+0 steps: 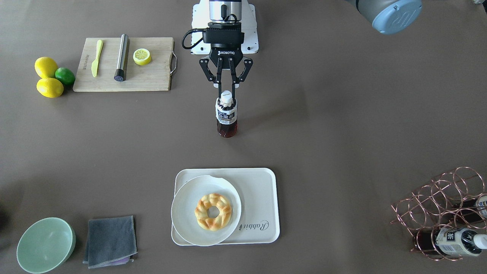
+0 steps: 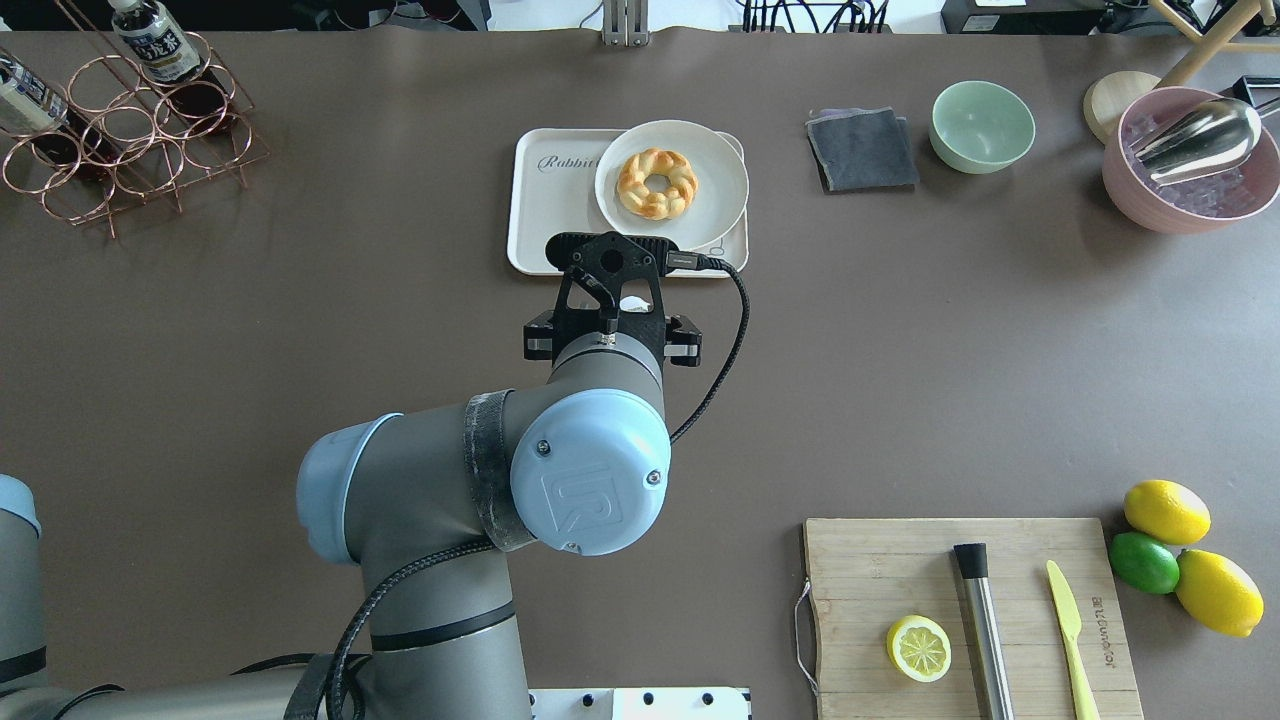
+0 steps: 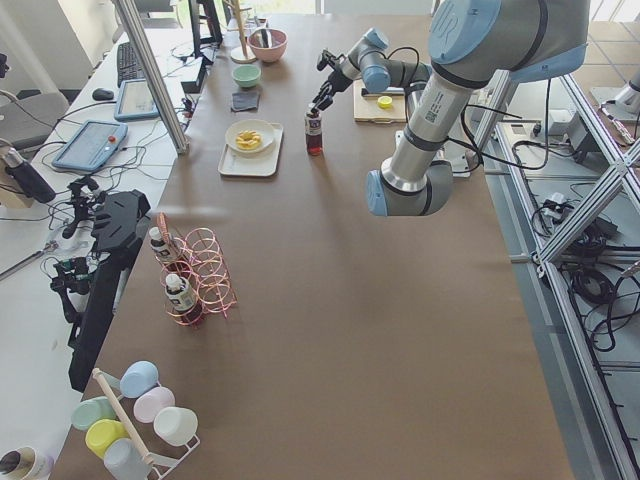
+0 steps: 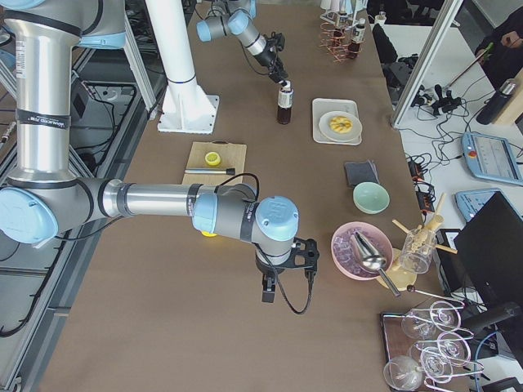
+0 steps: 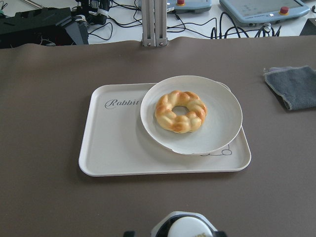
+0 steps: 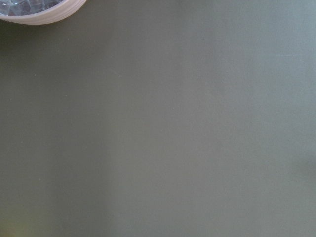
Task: Place tea on tray
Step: 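Carry the tea bottle toward the tray and set it down beside it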
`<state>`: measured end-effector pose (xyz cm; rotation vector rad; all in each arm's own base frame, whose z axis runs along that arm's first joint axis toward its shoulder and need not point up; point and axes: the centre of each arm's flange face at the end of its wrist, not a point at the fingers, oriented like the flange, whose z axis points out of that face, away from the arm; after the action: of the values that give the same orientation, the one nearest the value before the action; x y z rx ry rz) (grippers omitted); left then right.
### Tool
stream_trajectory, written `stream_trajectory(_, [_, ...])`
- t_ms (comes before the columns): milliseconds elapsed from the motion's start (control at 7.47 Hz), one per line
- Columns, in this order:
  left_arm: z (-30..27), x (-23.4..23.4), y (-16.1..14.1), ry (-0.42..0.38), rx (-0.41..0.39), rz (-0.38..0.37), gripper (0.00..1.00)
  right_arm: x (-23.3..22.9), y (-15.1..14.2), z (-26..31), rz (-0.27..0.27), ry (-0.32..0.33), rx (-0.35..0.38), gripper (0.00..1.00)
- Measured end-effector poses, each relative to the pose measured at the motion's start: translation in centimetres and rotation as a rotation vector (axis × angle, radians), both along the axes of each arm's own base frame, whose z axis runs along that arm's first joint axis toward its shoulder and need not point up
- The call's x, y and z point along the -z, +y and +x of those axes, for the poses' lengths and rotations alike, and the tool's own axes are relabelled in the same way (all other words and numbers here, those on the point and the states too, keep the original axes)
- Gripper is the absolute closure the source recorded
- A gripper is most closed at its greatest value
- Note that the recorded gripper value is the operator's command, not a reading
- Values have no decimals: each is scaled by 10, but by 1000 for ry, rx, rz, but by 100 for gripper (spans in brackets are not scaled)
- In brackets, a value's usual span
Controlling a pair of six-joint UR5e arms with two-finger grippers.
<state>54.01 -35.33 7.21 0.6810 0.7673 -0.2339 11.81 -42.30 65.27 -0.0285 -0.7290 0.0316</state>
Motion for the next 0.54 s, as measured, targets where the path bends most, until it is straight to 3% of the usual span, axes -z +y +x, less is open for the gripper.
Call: stream_trajectory(536, [-15, 12, 0, 17, 3, 30, 2, 4, -4, 1, 5, 2, -3, 0])
